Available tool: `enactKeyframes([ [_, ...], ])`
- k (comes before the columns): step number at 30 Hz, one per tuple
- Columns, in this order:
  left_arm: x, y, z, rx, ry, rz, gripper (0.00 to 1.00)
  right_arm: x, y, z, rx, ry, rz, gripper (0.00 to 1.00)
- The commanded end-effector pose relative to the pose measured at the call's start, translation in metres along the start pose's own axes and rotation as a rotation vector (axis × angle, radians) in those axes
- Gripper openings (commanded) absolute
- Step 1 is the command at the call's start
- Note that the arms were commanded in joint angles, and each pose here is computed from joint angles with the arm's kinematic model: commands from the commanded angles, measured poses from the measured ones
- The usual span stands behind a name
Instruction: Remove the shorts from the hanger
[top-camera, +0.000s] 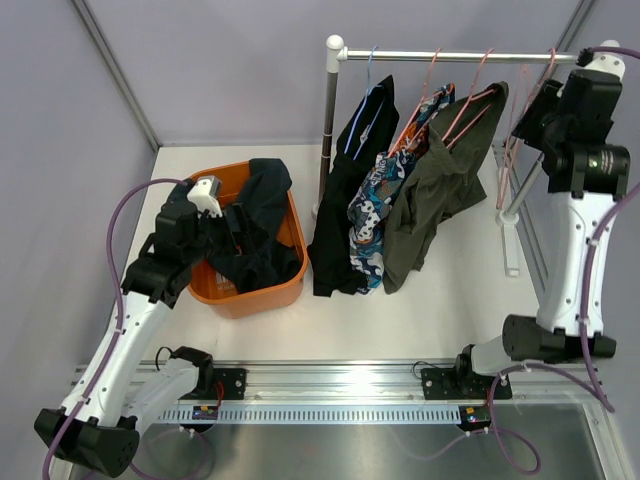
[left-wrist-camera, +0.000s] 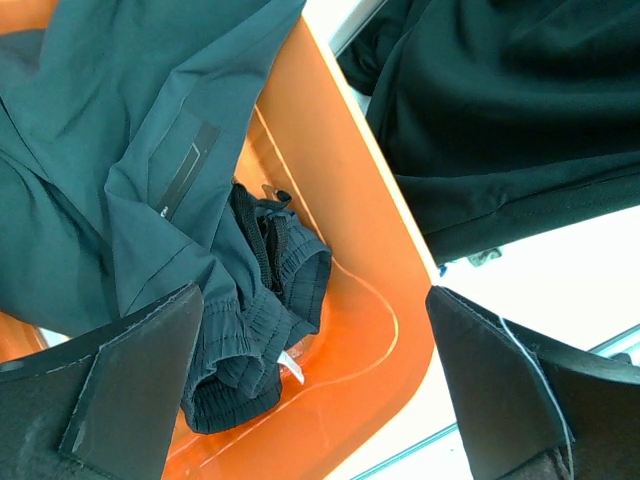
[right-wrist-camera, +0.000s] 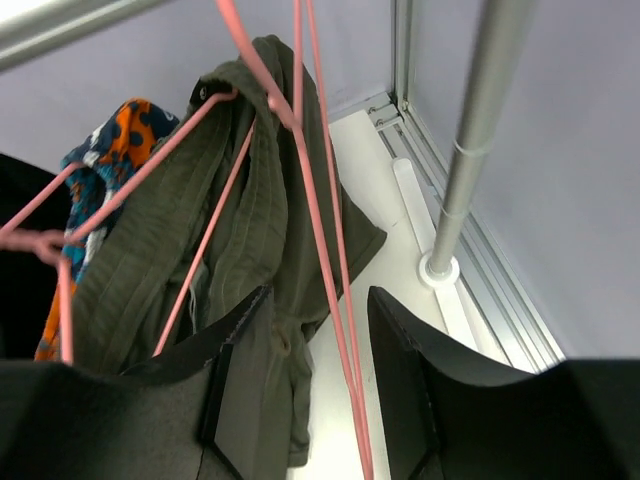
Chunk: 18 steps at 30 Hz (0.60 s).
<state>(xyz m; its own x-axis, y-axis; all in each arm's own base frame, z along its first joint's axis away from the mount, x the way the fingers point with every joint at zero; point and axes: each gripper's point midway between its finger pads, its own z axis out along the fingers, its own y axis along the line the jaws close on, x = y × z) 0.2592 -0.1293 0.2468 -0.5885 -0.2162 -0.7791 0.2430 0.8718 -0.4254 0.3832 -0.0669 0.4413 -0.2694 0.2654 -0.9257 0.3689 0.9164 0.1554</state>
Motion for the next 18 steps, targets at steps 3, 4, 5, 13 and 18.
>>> enactKeyframes([
  [3, -0.006, -0.007, 0.000, 0.049, -0.038, 0.036, 0.99, -0.020, 0.004, -0.065, -0.080, -0.144, 0.084, 0.51],
  [4, -0.006, -0.007, 0.000, 0.047, -0.040, 0.039, 0.99, -0.023, 0.007, -0.079, -0.106, -0.167, 0.087, 0.51],
  [5, -0.006, -0.006, 0.000, 0.044, -0.043, 0.041, 0.99, -0.019, 0.012, -0.081, -0.118, -0.161, 0.085, 0.51],
  [13, -0.007, -0.003, 0.000, 0.029, -0.054, 0.054, 0.99, 0.009, 0.116, -0.117, -0.417, -0.110, 0.022, 0.51],
  [18, -0.005, -0.001, 0.003, 0.027, -0.046, 0.054, 0.99, 0.022, 0.177, -0.112, -0.485, -0.088, -0.032, 0.51],
])
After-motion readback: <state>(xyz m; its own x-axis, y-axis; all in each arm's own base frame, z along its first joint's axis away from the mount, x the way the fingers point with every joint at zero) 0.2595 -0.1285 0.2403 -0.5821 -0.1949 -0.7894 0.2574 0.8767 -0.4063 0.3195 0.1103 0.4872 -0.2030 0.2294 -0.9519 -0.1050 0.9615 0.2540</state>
